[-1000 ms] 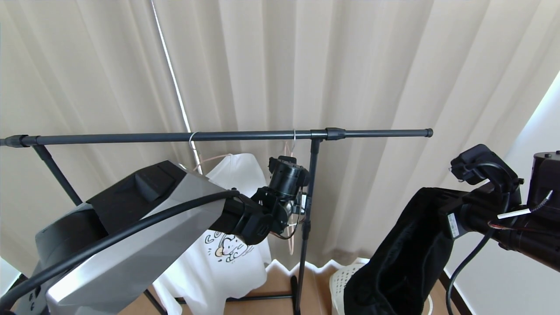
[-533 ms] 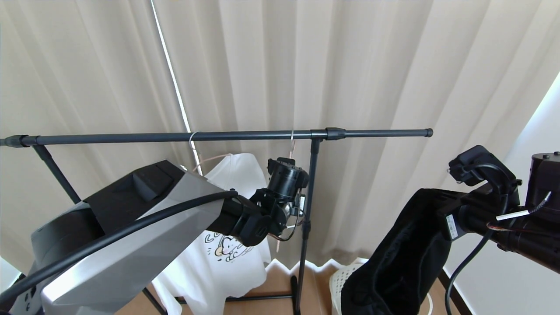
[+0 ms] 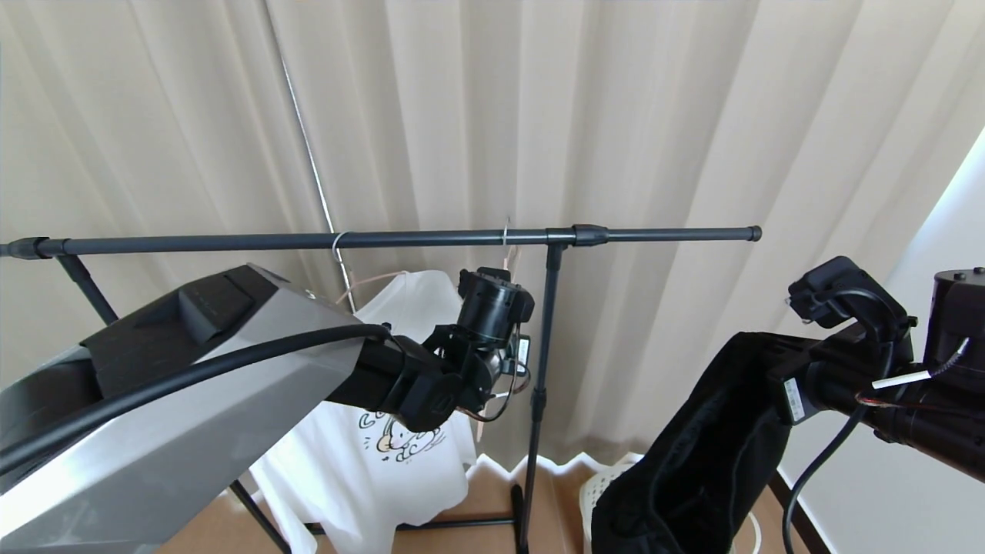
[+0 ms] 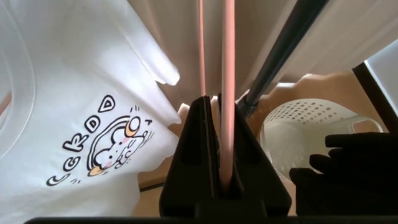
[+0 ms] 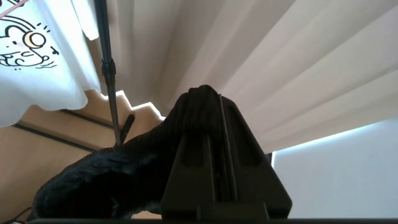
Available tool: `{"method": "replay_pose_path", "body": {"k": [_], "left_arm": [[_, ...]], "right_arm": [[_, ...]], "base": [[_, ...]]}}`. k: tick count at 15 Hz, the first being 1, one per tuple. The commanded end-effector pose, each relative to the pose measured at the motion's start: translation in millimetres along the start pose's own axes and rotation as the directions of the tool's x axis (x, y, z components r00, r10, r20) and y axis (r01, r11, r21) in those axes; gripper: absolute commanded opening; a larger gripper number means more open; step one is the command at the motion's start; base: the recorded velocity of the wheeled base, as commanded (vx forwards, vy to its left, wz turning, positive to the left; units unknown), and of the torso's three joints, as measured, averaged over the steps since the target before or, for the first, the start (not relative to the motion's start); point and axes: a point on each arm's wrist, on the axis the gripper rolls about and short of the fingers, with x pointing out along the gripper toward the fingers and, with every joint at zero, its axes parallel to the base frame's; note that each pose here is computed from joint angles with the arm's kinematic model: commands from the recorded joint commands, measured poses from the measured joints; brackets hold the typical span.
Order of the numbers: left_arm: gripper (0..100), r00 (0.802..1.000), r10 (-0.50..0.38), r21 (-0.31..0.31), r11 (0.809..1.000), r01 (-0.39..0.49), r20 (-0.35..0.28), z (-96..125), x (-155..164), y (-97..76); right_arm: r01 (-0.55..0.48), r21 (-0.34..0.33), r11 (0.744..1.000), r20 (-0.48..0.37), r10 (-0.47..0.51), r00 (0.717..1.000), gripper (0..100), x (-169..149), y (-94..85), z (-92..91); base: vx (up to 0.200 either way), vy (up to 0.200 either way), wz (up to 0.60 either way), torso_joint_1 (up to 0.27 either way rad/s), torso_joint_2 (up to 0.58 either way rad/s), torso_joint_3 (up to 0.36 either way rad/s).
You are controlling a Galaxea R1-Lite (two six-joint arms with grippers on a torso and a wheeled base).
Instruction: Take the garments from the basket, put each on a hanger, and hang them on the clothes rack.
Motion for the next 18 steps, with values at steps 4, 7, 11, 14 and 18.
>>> {"method": "replay_pose_path", "body": {"k": [4, 7, 11, 14, 18], "left_arm": [[0, 0.999, -0.012, 0.001, 1.000, 0.012, 0.035, 16.2, -30.4, 8.1], [0, 0.999, -0.025, 0.012, 1.000, 0.025, 0.031, 15.8, -50.8, 11.0], [0, 0.999, -0.038, 0.052, 0.998, 0.038, 0.001, 5.6, -85.1, 22.9], [0, 0.998, -0.062, 0.089, 0.994, 0.065, -0.030, -10.6, -123.9, 32.3], [0, 0.992, -0.110, 0.133, 0.984, 0.117, -0.060, -41.3, -188.0, 55.7]], "right_arm": [[0.000, -0.001, 1.000, 0.001, 0.000, 1.000, 0, 0.0, 0.0, 0.1], [0.001, 0.000, 1.000, 0.002, -0.001, 1.000, 0, 0.0, -0.1, 0.5], [-0.025, -0.013, 1.000, 0.036, 0.026, 0.999, 0, -4.7, 7.8, 7.3], [-0.034, -0.024, 0.999, 0.063, 0.035, 0.997, 0, -9.9, 16.4, 13.6], [0.023, -0.030, 0.999, 0.088, -0.020, 0.996, 0, -14.7, 29.2, 25.2]], "base": [[0.000, 0.000, 0.00, 0.000, 0.00, 0.000], [0.000, 0.000, 0.00, 0.000, 0.00, 0.000], [0.000, 0.000, 0.00, 0.000, 0.00, 0.000], [0.000, 0.000, 0.00, 0.000, 0.00, 0.000], [0.000, 0.000, 0.00, 0.000, 0.00, 0.000]]}}
